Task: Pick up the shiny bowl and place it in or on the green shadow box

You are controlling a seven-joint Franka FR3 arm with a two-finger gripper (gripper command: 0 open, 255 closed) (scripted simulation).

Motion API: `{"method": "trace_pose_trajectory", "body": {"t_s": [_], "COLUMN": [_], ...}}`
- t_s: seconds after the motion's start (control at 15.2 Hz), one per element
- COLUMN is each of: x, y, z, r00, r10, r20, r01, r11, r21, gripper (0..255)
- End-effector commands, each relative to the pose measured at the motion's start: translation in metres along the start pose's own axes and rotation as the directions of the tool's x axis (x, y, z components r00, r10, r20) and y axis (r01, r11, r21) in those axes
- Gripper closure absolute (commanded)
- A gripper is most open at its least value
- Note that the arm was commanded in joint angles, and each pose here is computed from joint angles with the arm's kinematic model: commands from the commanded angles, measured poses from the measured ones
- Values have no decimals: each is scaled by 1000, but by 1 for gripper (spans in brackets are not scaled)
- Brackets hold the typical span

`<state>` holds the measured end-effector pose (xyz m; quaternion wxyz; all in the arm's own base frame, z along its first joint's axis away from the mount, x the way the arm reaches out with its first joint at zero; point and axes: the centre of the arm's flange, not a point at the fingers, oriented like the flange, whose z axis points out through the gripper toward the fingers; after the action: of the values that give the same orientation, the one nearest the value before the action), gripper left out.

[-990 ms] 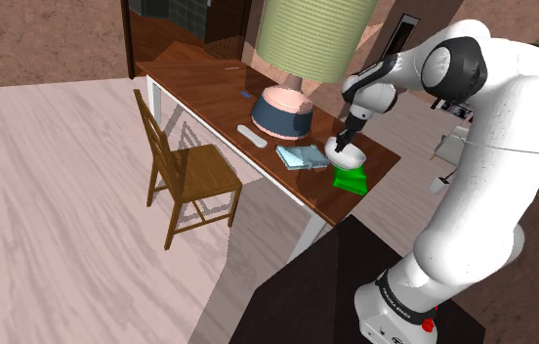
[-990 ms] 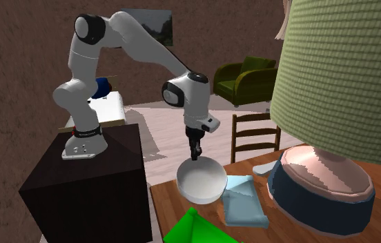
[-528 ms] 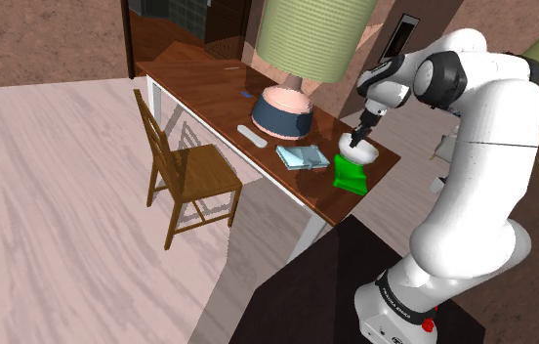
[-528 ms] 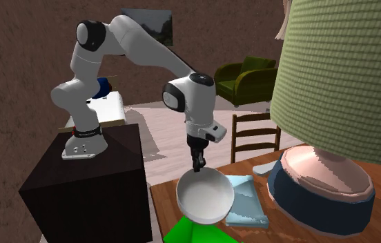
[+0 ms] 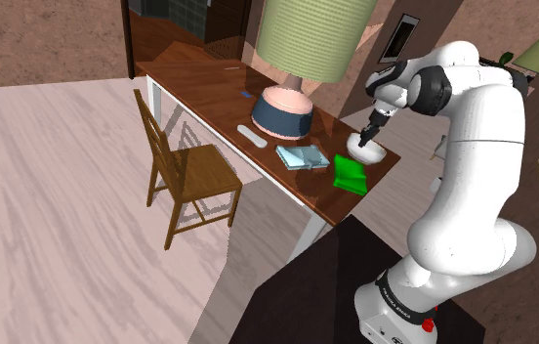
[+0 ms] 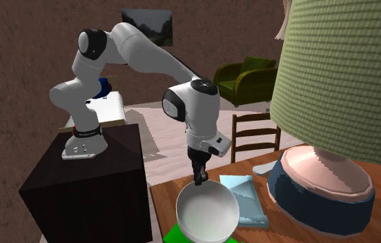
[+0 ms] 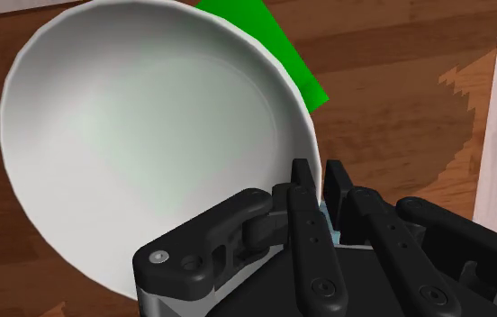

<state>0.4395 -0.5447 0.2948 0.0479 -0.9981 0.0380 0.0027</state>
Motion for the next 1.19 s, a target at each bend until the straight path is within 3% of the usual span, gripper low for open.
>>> {"method": "trace_pose_trajectory", "body": {"t_s": [0.0,1.12], "x": [-1,0], "y": [2,10], "z": [9,99], "r00": [1000,1000], "r10": [0,0], "r20": [-1,-1], "r01": [0,0], "r11": [1000,1000], "r21": [-1,-1], "gripper": [255,255]}}
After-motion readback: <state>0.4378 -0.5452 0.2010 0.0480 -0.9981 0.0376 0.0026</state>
